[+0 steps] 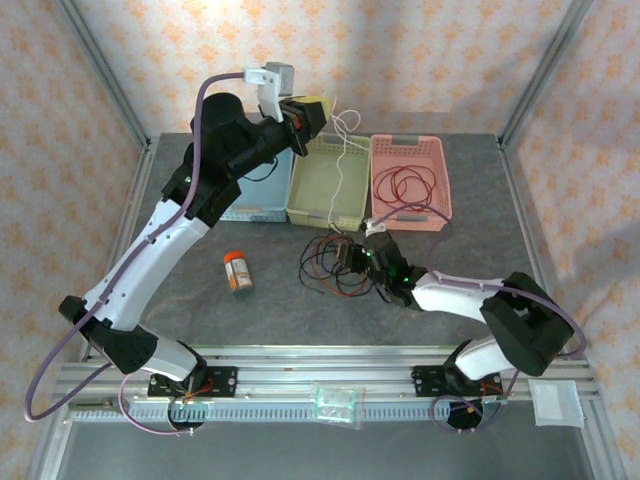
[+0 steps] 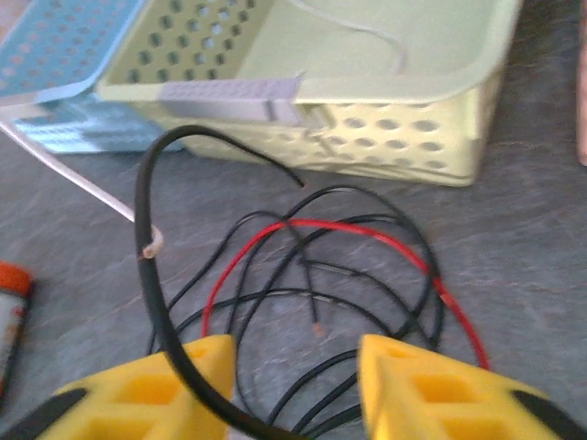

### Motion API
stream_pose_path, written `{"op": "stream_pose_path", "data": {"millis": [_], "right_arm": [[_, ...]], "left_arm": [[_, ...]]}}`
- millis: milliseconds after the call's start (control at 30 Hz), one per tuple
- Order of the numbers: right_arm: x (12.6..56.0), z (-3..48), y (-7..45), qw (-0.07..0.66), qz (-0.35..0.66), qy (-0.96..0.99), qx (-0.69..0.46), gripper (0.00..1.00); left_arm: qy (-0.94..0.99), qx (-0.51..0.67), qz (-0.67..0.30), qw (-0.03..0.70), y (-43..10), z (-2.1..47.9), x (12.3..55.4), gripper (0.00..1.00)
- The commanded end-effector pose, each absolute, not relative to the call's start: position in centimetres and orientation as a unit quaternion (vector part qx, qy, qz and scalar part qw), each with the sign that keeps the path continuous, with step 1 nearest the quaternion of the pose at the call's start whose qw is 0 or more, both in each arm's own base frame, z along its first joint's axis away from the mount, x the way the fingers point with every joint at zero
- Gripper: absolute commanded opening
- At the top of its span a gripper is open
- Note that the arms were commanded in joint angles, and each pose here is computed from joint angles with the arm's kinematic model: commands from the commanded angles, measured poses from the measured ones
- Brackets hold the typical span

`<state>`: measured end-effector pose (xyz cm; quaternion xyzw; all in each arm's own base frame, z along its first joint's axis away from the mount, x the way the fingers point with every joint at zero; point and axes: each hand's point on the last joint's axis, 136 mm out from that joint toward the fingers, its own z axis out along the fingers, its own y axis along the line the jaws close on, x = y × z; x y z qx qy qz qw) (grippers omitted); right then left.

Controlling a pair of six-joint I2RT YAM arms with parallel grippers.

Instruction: Untangle the cables

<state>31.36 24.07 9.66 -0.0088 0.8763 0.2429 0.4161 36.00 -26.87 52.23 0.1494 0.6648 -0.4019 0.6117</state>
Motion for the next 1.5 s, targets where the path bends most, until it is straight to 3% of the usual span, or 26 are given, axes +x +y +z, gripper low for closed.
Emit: {"op": "stream_pose_path", "data": {"millis": [0, 100, 200, 733, 800, 967, 1067, 1233, 1467], "right_arm": [[33.0, 9.3, 21.8, 0.432, 0.184, 0.88, 0.07, 0.28], [33.0, 8.4, 21.7, 0.42, 0.178, 0.886, 0.08, 0.18], [32.8, 7.9, 22.1, 0.411, 0.185, 0.889, 0.078, 0.14], [30.9, 5.1, 20.4, 0.378, 0.149, 0.911, 0.077, 0.12], [30.7, 6.1, 21.1, 0.383, 0.171, 0.906, 0.059, 0.18], [30.1, 10.2, 21.8, 0.416, 0.206, 0.886, 0.024, 0.53], [29.8, 12.7, 21.0, 0.443, 0.209, 0.872, 0.024, 0.67], [29.7, 16.6, 18.5, 0.489, 0.185, 0.851, 0.048, 0.77], [29.4, 21.9, 16.1, 0.544, 0.177, 0.817, 0.076, 0.81]], "left_arm": [[0.646, 0.16, -0.395, 0.633, -26.1, 54.7, 34.6, 0.0], [0.642, 0.156, -0.389, 0.642, -25.5, 55.4, 34.0, 0.0], [0.641, 0.149, -0.374, 0.654, -24.5, 56.2, 33.6, 0.0], [0.625, 0.093, -0.269, 0.727, -19.0, 60.9, 32.5, 0.0], [0.63, 0.099, -0.271, 0.721, -19.6, 60.5, 33.1, 0.0], [0.648, 0.107, -0.27, 0.704, -21.2, 58.7, 35.4, 0.0], [0.656, 0.106, -0.267, 0.698, -22.0, 57.7, 37.0, 0.0], [0.669, 0.104, -0.267, 0.686, -23.4, 55.5, 40.0, 0.0], [0.69, 0.103, -0.276, 0.661, -24.9, 52.0, 45.6, 0.0]]}}
